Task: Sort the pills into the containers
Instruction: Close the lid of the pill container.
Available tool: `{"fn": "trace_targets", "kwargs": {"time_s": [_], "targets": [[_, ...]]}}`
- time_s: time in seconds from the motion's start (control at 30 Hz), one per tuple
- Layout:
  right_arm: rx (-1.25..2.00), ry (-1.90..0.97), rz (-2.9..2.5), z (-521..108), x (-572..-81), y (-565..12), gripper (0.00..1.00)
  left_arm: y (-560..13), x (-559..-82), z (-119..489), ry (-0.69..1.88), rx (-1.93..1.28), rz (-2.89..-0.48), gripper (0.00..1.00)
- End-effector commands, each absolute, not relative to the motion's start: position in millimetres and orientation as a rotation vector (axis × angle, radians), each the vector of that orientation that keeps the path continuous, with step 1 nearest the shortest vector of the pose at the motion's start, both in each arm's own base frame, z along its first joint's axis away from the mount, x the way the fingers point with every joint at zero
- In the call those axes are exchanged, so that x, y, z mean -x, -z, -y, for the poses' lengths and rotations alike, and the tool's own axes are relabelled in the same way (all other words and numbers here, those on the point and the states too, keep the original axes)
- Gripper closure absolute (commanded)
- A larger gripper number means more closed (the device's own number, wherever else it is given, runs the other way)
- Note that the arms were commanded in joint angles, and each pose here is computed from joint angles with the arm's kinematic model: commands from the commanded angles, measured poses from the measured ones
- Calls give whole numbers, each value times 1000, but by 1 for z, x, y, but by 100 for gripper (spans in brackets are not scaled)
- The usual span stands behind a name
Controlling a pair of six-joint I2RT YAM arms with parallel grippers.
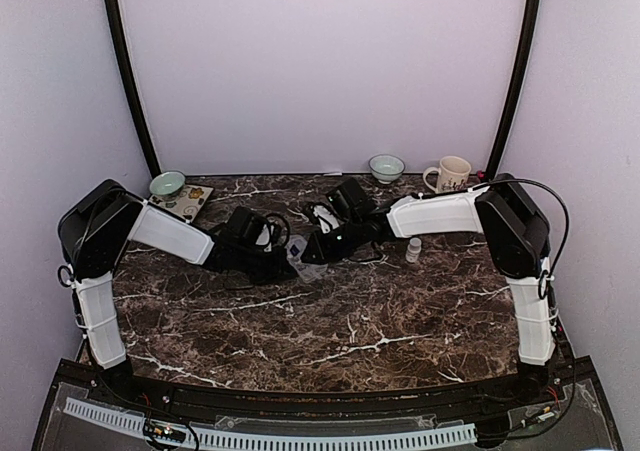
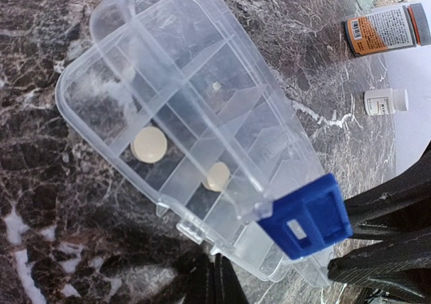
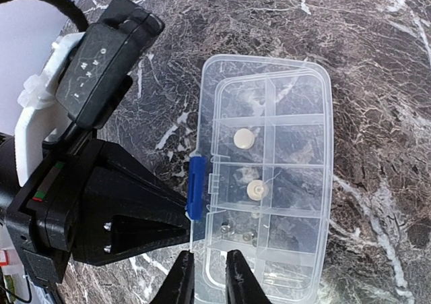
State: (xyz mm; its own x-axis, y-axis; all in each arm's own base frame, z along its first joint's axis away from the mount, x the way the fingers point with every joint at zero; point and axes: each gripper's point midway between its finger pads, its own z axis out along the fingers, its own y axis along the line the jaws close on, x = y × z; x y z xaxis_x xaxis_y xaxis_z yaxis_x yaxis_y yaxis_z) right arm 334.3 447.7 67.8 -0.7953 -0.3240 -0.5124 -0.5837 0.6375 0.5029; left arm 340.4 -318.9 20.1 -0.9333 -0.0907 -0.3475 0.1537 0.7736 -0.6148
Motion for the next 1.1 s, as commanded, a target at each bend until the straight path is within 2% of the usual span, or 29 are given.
{"fn": "trace_targets", "kwargs": {"time_s": [0.0, 0.47, 0.53, 0.7, 0.9, 1.07], "targets": [[732, -931, -2506, -448, -331, -58, 83, -14, -328, 305, 893, -18, -2651, 100], [744, -867, -2578, -444, -329, -26, 82, -38, -314, 282, 830, 14, -2629, 99], [751, -852, -2580, -444, -328, -25, 82, -46, -316, 279, 818, 29, -2607, 90], [754, -815, -2591, -442, -328, -21, 81, -67, -330, 285, 830, 49, -2556, 58], [756, -797, -2600, -441, -327, -19, 81, -84, -351, 301, 849, 37, -2520, 40], [750, -796, -2600, -439, -327, -22, 81, -77, -359, 304, 796, 31, -2573, 39]]}}
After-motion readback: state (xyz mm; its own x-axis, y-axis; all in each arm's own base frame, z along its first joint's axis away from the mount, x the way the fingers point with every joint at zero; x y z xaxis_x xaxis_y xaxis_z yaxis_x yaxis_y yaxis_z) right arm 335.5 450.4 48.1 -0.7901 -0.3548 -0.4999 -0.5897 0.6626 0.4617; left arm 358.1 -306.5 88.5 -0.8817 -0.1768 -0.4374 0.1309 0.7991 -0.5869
